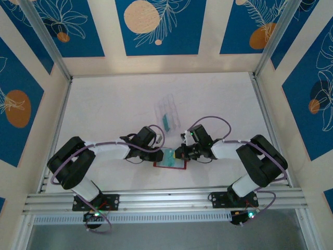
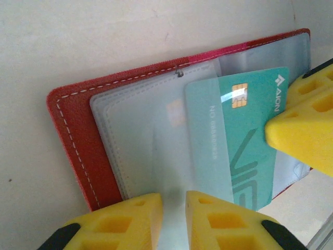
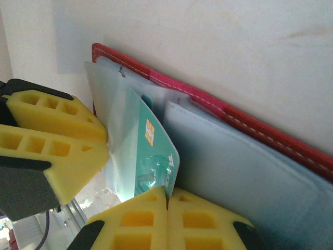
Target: Put the credit cards into the card holder
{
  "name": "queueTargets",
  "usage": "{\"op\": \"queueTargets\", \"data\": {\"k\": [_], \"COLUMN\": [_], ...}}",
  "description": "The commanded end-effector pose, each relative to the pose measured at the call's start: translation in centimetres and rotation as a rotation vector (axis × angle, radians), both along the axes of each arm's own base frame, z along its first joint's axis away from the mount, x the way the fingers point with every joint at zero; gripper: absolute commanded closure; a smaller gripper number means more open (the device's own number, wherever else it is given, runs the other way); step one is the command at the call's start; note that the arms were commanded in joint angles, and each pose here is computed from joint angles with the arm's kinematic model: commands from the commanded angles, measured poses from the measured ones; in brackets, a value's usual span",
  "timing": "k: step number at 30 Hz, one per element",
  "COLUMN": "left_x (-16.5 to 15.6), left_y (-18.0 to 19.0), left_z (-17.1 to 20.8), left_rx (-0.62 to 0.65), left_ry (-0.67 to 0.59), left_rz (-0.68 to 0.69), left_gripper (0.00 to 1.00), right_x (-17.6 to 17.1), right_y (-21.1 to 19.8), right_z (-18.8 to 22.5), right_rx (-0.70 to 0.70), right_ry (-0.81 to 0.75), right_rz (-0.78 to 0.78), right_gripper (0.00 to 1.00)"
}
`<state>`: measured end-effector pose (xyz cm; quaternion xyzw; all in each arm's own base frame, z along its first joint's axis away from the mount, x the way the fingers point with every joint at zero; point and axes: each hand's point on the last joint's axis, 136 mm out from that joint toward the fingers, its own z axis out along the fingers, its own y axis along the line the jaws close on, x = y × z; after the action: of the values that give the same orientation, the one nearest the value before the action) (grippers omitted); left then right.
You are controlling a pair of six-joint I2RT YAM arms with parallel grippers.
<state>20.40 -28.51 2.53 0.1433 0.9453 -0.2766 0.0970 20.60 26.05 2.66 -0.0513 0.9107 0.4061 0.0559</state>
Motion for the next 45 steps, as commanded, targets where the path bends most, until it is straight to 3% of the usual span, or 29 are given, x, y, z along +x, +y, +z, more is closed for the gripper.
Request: {"op": "queueTargets", "data": {"k": [1,14,24,34,45], "left_x": [-2.0,-2.2,-0.7,-1.0,-1.6], "left_y": [2.3,2.1,2.9,4.9,3.8], "left_z": [-3.3,-2.6,1.3,-1.3,-3.0], "left_rx": [0.119,0.08,-0.086,-0.006,0.005], "left_ry": [0.085,0.09,0.081,0.106,0.131], "left_rz": [0.017,0.037,0.139,0.148,0.125], "left_gripper": [0.78,0.78,0.78,0.89,0.89], "right_x": [-0.9,-0.6,-0.4,-0.7,-0.8], "right_y": [0.4,4.0,2.9,3.5,5.1], "right_z": [-1.1,-1.1,-1.5,-2.2,-0.7], "right_rx": [-0.043,0.002,-0.06,-0.086,-0.093], "right_ry": [0.054,0.074,0.071,0.108,0.036], "right_rz": [0.025,0.064,0.063,0.107,0.144], "right_gripper": [1.0,1.0,1.0,1.0,0.93]}}
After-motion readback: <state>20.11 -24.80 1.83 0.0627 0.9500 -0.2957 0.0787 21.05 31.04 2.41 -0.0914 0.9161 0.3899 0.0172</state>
